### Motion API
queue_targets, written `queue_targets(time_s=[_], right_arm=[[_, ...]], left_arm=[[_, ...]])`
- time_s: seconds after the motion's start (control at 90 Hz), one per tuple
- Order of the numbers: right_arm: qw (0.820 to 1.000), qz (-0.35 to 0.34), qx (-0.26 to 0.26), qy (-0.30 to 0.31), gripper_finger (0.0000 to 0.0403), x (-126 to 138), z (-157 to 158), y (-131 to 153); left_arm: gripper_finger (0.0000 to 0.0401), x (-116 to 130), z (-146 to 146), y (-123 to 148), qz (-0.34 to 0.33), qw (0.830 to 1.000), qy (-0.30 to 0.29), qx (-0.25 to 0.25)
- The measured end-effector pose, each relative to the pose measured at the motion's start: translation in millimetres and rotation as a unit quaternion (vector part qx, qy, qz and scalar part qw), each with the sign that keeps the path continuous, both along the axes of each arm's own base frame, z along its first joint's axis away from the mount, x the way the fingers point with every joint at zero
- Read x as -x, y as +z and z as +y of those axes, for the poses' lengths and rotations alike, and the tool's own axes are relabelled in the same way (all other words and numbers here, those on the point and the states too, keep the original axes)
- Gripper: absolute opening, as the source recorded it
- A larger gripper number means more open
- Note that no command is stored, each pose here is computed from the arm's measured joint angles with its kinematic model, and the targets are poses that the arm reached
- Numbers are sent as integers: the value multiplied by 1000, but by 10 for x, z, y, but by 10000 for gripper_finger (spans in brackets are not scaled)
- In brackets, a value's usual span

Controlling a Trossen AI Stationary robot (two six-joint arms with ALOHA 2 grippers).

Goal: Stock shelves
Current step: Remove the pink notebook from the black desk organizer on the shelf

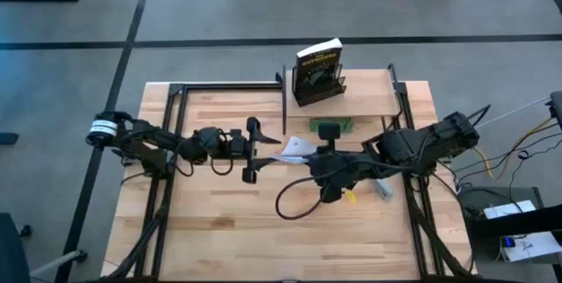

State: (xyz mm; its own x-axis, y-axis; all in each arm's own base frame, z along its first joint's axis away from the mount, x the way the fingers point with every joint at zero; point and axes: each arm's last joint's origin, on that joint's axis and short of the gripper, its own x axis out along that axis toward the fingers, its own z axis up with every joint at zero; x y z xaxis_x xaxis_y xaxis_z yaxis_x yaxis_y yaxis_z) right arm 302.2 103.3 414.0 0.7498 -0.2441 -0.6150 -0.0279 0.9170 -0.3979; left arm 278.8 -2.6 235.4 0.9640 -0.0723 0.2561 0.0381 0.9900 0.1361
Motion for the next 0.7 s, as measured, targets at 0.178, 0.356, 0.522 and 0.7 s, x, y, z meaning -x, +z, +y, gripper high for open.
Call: queue_targets(time_s=[0.178,0.356,0.522,0.7], right_arm=[[1000,0,0,0,18,-1,-1,0],[1000,0,0,0,18,-2,-1,-1],[1000,0,0,0,18,-2,0,-1],[1000,0,0,1,18,-3,1,-2]], left_arm=[[198,0,0,0,0,1000,0,0],[202,0,0,-1,0,1000,0,0],[210,0,0,-1,1,1000,0,0],[219,0,0,-1,1,1000,0,0]])
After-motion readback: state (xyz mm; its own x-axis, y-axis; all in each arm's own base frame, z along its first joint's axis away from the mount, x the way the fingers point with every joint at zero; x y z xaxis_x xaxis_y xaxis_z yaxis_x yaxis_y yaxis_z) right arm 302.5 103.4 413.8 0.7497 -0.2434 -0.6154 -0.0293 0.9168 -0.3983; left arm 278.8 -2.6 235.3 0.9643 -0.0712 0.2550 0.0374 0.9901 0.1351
